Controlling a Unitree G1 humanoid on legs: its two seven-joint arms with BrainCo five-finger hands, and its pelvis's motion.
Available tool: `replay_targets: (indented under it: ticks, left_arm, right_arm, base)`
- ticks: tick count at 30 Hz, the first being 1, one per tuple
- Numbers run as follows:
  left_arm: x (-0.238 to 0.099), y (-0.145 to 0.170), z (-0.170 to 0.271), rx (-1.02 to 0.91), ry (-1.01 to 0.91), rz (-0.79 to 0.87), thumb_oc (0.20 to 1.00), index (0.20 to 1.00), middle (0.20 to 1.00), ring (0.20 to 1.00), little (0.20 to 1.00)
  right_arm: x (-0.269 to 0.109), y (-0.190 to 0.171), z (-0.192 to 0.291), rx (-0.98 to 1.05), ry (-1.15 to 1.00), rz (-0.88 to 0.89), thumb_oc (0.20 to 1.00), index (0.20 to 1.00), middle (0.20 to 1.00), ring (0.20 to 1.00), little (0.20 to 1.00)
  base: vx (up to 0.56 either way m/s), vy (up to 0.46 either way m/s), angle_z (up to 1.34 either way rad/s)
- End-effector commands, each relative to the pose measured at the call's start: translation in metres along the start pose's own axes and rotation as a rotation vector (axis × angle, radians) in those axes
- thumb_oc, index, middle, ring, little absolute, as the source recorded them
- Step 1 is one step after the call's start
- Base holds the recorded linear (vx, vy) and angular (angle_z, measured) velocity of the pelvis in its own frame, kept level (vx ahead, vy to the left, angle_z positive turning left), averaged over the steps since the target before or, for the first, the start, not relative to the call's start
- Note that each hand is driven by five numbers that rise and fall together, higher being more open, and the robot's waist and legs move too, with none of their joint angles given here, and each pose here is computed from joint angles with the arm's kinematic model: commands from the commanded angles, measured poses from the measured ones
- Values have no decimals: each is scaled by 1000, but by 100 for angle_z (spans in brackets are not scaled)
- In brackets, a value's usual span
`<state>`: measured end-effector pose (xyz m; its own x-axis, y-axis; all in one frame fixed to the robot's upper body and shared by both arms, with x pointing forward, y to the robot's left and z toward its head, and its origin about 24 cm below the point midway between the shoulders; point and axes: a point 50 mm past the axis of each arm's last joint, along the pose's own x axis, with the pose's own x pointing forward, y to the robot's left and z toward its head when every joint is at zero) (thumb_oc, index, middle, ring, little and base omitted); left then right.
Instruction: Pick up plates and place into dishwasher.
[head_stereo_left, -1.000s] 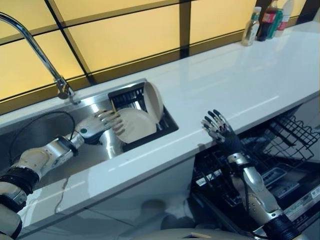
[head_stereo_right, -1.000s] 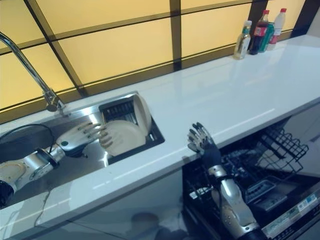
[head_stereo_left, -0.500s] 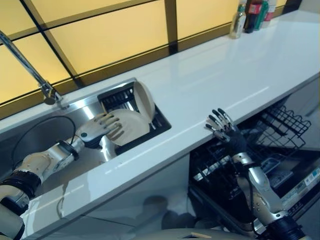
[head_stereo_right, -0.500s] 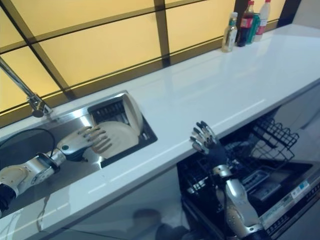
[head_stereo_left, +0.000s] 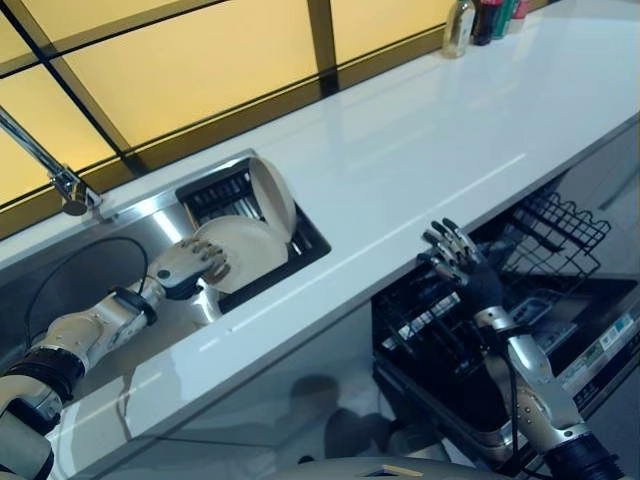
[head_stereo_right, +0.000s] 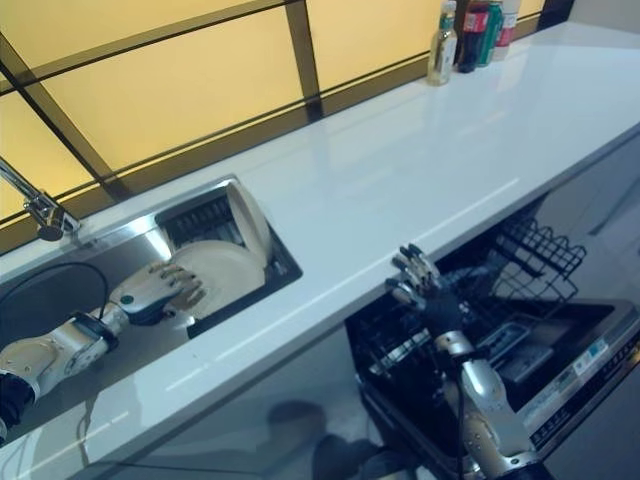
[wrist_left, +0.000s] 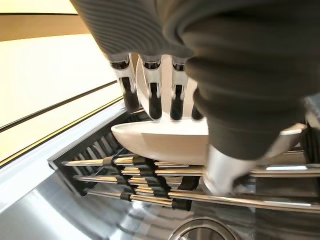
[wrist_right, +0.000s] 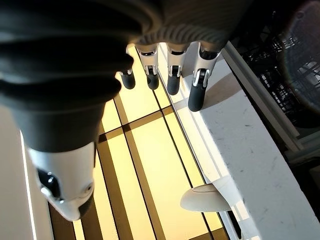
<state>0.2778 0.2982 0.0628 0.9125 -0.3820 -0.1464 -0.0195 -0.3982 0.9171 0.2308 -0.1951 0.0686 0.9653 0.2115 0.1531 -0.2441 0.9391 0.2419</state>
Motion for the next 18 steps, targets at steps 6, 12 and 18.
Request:
replay_targets:
  ticks: [6,12,18]
  left_arm:
    - [3,18,-20,7,76,61,200,200,200,200,200]
    - [3,24,-20,5,61,81,200,200,200,200,200]
    - [3,31,-22,8,50,127,200,200,200,200,200]
  right_arm:
    - [4,16,18,17,-89,85,1000,1000,1000,1000,1000]
    - [2,17,17,22,-84,80,1000,1000,1000,1000,1000]
    - [2,18,15,28,-81,85,1000,1000,1000,1000,1000]
  base:
    - [0,0,0]
    - [0,0,0]
    - [0,0,0]
